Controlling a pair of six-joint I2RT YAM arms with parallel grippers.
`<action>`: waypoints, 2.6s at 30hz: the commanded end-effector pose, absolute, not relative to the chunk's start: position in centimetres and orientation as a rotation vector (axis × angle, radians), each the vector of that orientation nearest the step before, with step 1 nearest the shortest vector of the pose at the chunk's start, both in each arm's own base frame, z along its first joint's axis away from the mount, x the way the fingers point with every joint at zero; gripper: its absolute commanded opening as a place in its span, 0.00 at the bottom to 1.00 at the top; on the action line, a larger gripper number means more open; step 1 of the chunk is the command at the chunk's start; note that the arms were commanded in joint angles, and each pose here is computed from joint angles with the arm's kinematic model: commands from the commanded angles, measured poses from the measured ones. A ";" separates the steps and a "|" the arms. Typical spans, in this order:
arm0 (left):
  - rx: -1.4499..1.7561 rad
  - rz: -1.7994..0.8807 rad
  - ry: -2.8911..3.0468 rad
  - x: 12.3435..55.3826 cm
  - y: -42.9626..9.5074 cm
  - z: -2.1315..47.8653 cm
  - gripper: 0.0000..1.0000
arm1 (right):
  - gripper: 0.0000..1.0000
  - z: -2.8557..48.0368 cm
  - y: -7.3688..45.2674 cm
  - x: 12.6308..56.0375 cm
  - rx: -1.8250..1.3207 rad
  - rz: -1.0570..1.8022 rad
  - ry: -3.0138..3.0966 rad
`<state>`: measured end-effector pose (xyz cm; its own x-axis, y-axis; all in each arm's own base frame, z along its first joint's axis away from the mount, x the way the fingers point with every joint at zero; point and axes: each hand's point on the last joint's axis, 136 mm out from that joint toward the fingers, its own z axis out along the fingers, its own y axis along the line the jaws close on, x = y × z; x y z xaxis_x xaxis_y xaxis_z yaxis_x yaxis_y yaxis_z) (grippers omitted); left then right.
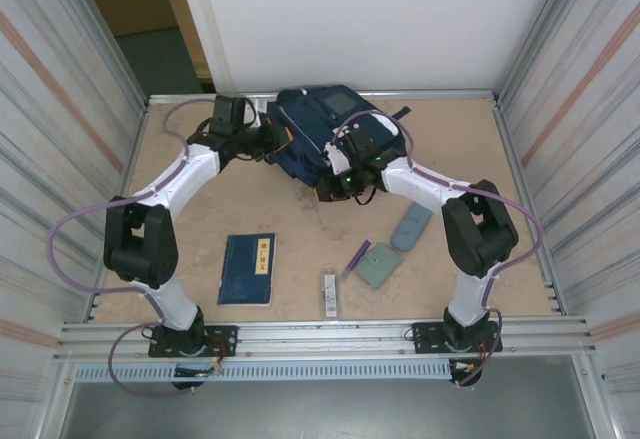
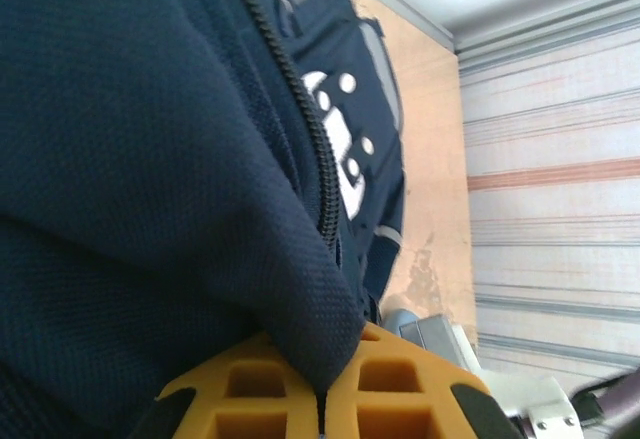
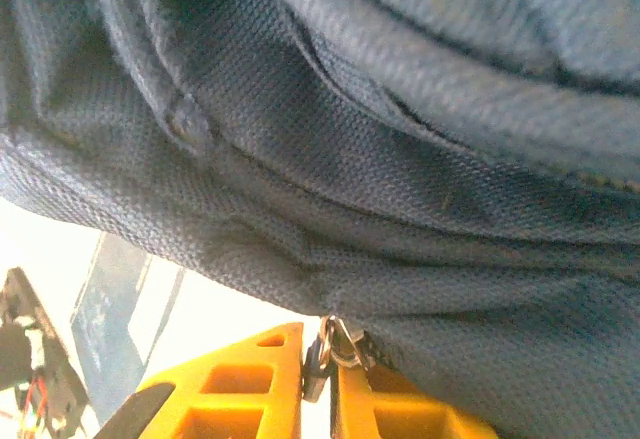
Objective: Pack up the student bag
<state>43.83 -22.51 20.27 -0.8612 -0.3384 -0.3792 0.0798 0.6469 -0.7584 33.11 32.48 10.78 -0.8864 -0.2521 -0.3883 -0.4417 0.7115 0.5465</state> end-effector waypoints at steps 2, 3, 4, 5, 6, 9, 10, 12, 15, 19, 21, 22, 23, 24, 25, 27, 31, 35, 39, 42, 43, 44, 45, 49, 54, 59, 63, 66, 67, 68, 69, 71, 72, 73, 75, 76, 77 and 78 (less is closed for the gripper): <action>-0.173 -1.198 2.432 42.6 -24.6 16.7 0.05 | 0.19 13.0 36.5 34.1 -0.540 1.001 2.538; -0.181 -1.184 2.446 42.5 -24.1 16.2 0.06 | 0.21 12.4 36.3 34.1 -0.531 0.974 2.557; -0.190 -1.165 2.459 42.5 -23.4 15.7 0.07 | 0.24 11.8 36.0 33.9 -0.525 0.961 2.574; -0.206 -1.156 2.474 42.4 -22.6 15.2 0.10 | 0.25 11.1 35.7 33.9 -0.518 0.951 2.590; -0.225 -1.156 2.485 42.3 -21.9 14.8 0.15 | 0.26 10.4 35.4 33.7 -0.507 0.941 2.610; -0.315 -1.156 2.527 41.9 -19.1 13.4 0.32 | 0.32 9.1 34.5 33.3 -0.492 0.922 2.652; -0.334 -1.145 2.529 41.8 -18.2 13.2 0.33 | 0.35 8.8 34.3 33.0 -0.504 0.917 2.659; -0.364 -1.102 2.535 41.4 -16.6 13.1 0.37 | 0.40 9.0 33.9 32.6 -0.551 0.899 2.660; -0.312 -1.053 2.541 40.3 -15.7 13.7 0.43 | 0.48 10.7 33.1 32.2 -0.662 0.862 2.610; -0.159 -1.034 2.606 37.6 -16.8 13.8 0.46 | 0.54 13.5 30.7 32.8 -0.788 0.760 2.514; -0.064 -1.011 2.635 35.8 -18.4 13.3 0.46 | 0.54 14.9 29.1 33.6 -0.812 0.693 2.449; 0.006 -1.008 2.638 34.9 -19.7 13.1 0.46 | 0.54 15.5 28.1 34.1 -0.828 0.640 2.408; 0.061 -0.999 2.643 34.1 -20.7 12.9 0.46 | 0.55 15.8 27.3 34.6 -0.852 0.591 2.374; 0.128 -0.988 2.647 33.3 -21.9 12.7 0.46 | 0.56 15.6 26.7 34.7 -0.917 0.541 2.335; 0.188 -0.971 2.646 32.6 -22.8 12.5 0.46 | 0.56 15.1 25.9 35.1 -0.965 0.478 2.315; 0.265 -0.935 2.638 31.8 -24.1 12.2 0.46 | 0.57 13.5 25.6 33.9 -1.223 0.458 2.239; 0.335 -0.971 2.592 31.4 -25.9 11.8 0.46 | 0.58 9.7 25.0 33.6 -1.540 0.246 2.151; 0.409 -1.004 2.559 31.2 -26.5 11.5 0.46 | 0.58 7.2 25.4 34.6 -1.654 0.191 2.131; 0.515 -0.990 2.466 31.2 -26.6 11.8 0.48 | 0.58 5.2 26.2 36.3 -1.696 0.119 2.067; 0.571 -0.972 2.414 31.3 -26.7 12.2 0.48 | 0.53 4.0 26.3 36.9 -1.712 0.100 2.064; 0.577 -0.965 2.409 31.4 -26.6 12.2 0.48 | 0.48 3.9 26.5 36.9 -1.714 0.100 2.061; 0.576 -0.954 2.406 31.5 -26.5 12.2 0.48 | 0.37 4.3 26.7 36.8 -1.710 0.112 2.050; 0.580 -0.946 2.399 31.6 -26.5 12.1 0.48 | 0.25 4.9 27.0 36.6 -1.696 0.138 2.033; 0.615 -0.934 2.346 32.1 -26.8 12.3 0.49 | 0.05 8.6 28.2 36.6 -1.566 0.284 1.943; 0.658 -0.924 2.311 33.8 -27.7 13.3 0.49 | 0.00 12.7 28.3 37.4 -1.430 0.391 1.874; 0.655 -0.869 2.335 34.0 -28.0 12.3 0.49 | 0.00 14.5 28.2 37.6 -1.371 0.459 1.855; 0.689 -0.829 2.335 33.3 -28.6 11.8 0.50 | 0.00 15.9 28.6 37.4 -1.337 0.516 1.833; 0.689 -0.839 2.339 33.4 -29.2 11.8 0.49 | 0.00 16.6 29.0 37.2 -1.330 0.547 1.816; 0.689 -0.841 2.336 33.5 -29.3 11.8 0.48 | 0.00 16.6 29.1 37.1 -1.329 0.556 1.818; 0.689 -0.840 2.335 33.6 -29.4 11.8 0.46 | 0.00 16.7 29.2 37.0 -1.329 0.562 1.819; 0.689 -0.832 2.335 33.8 -29.5 11.8 0.45 | 0.00 16.8 29.3 37.0 -1.330 0.565 1.817; 0.668 -0.785 2.346 34.4 -29.2 11.5 0.39 | 0.00 16.8 29.4 36.7 -1.333 0.569 1.818; 0.651 -0.757 2.354 34.7 -28.9 11.4 0.34 | 0.00 16.9 29.4 36.6 -1.333 0.571 1.817; 0.633 -0.716 2.364 35.1 -28.4 11.4 0.29 | 0.00 16.9 29.4 36.4 -1.334 0.573 1.818; 0.601 -0.639 2.373 35.7 -27.6 11.4 0.25 | 0.00 16.9 29.2 36.3 -1.330 0.569 1.821; 0.590 -0.601 2.376 36.0 -27.2 11.4 0.23 | 0.00 16.8 29.1 36.2 -1.327 0.567 1.826; 0.584 -0.567 2.377 36.2 -26.8 11.4 0.22 | 0.00 16.9 29.0 36.1 -1.325 0.566 1.825; 0.582 -0.548 2.378 36.4 -26.6 11.4 0.20 | 0.00 17.0 28.9 36.1 -1.324 0.565 1.825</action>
